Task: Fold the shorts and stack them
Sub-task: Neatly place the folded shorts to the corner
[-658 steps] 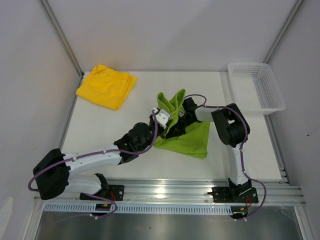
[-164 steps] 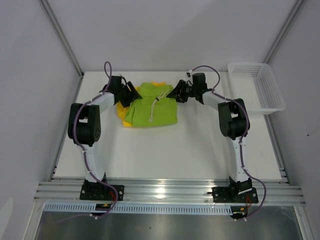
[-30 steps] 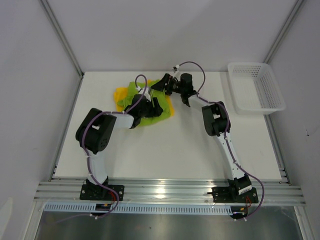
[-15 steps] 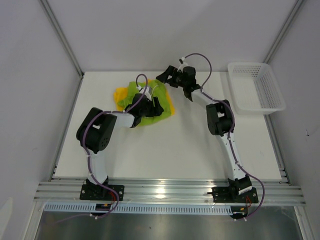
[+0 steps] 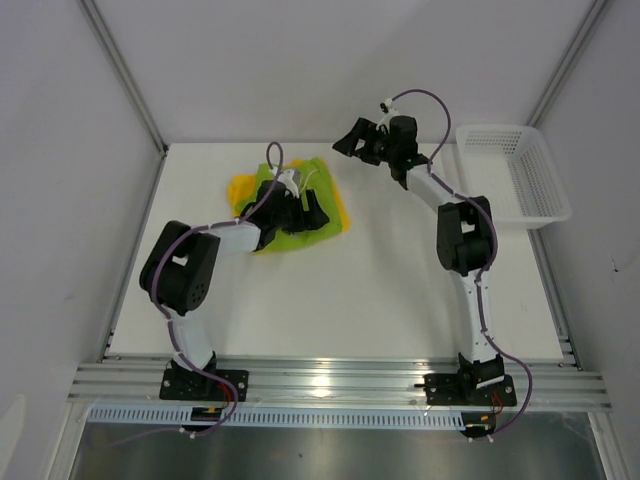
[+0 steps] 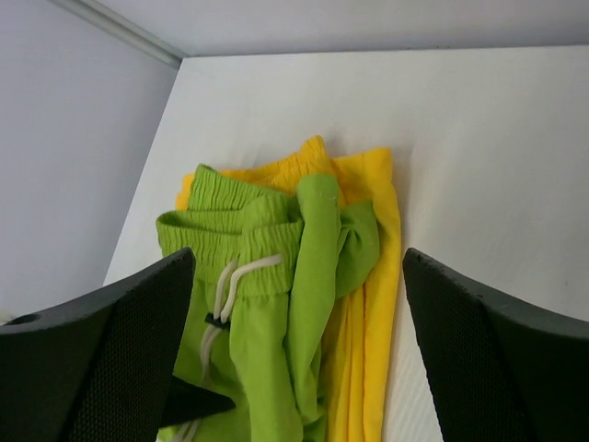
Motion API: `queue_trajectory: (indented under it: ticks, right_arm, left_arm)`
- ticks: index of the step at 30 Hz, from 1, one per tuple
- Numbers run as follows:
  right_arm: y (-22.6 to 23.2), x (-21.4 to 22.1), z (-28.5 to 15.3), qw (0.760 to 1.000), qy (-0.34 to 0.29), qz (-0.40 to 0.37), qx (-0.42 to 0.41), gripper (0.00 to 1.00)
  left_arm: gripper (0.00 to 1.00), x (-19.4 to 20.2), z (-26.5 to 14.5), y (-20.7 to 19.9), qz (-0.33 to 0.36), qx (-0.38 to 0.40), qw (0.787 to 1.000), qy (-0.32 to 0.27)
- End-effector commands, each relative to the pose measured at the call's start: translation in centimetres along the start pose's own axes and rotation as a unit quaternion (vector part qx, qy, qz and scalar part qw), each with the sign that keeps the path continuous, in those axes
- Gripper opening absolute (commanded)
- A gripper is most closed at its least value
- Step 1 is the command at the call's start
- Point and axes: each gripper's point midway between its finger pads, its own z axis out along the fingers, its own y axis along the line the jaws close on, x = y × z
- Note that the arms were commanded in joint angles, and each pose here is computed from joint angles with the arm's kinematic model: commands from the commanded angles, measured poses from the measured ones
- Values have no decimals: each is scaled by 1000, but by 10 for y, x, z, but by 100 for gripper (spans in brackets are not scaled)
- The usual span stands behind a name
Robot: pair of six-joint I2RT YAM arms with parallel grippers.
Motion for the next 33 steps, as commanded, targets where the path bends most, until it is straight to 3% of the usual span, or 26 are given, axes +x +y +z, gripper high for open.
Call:
queue_trajectory:
  ticks: [1, 5, 10, 13, 14, 19, 25, 33]
  right_arm:
    - [29, 2, -34, 997, 65, -40, -13, 95]
    - [31, 42, -48, 990, 137, -32, -30, 94]
    - [33, 77, -56, 983, 178, -37, -26, 94]
    - [38, 99, -54, 978, 204, -45, -15, 88]
    - [38, 106, -54, 976, 211, -45, -13, 81]
    - [39, 132, -46, 971, 231, -60, 18, 66]
    - [17, 156, -38, 965, 240, -45, 94, 25]
    - [4, 184, -10, 966, 229, 3, 121, 14]
  left_arm:
    - [85, -51, -44, -30, -29, 59, 997, -30]
    - [85, -57, -67, -6, -90, 8, 996, -18]
    - [86, -33, -84, 15, -135, -33, 990, -7]
    - [85, -16, -84, 15, -165, -28, 986, 11]
    - [85, -9, -84, 18, -170, -29, 985, 14]
    - [85, 7, -78, 44, -185, -82, 979, 29]
    - [83, 4, -64, 84, -214, -132, 967, 42]
    - [83, -21, -61, 121, -254, -154, 954, 29]
